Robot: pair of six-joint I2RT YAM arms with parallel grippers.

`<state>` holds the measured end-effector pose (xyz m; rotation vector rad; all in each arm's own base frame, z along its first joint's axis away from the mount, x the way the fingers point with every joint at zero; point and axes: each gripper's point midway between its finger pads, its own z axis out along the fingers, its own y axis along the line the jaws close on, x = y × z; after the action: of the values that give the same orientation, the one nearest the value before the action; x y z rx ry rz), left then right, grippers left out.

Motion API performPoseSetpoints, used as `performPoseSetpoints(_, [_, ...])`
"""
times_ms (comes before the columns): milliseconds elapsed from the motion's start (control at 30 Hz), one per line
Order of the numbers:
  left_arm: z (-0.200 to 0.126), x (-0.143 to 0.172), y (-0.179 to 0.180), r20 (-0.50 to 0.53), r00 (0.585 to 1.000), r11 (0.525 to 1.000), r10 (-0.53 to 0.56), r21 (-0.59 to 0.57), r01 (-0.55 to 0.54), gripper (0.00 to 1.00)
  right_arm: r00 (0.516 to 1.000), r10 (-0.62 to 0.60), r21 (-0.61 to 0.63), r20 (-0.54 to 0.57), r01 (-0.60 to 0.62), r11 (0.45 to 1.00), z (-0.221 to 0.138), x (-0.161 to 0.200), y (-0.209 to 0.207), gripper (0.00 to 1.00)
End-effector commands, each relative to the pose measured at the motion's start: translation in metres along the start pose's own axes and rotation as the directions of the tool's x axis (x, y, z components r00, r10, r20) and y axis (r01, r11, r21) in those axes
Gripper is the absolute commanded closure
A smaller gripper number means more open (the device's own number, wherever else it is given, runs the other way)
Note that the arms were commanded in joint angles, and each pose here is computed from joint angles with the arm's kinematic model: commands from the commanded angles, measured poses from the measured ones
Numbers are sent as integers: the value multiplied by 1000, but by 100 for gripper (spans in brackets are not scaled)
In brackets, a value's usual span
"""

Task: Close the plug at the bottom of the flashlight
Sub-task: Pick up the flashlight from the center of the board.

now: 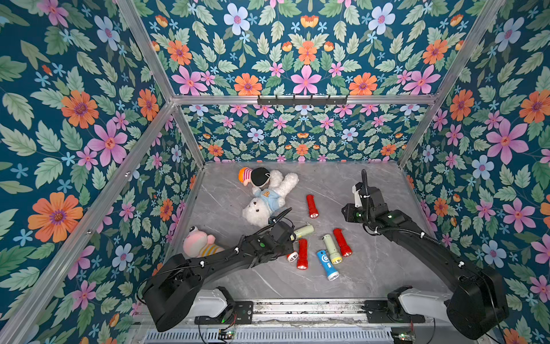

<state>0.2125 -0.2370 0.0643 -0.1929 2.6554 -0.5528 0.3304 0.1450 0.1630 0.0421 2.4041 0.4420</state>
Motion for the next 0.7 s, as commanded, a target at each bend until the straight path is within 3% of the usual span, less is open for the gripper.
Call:
performPoseSetpoints(0, [2,4,0,2,998,998,-58,1,58,44,1000,-6,13,7,6,1000,2,0,-3,63])
performPoseSetpoints(400, [22,1,10,42,995,995,-86,-44,88,43,1000,-13,-4,2,13,1000,4,-1,-3,59])
performPoseSetpoints(667, [37,7,23,2,992,991,-125,-43,125,44,1000,-2,-10,-2,2,1000,7,0,-4,58])
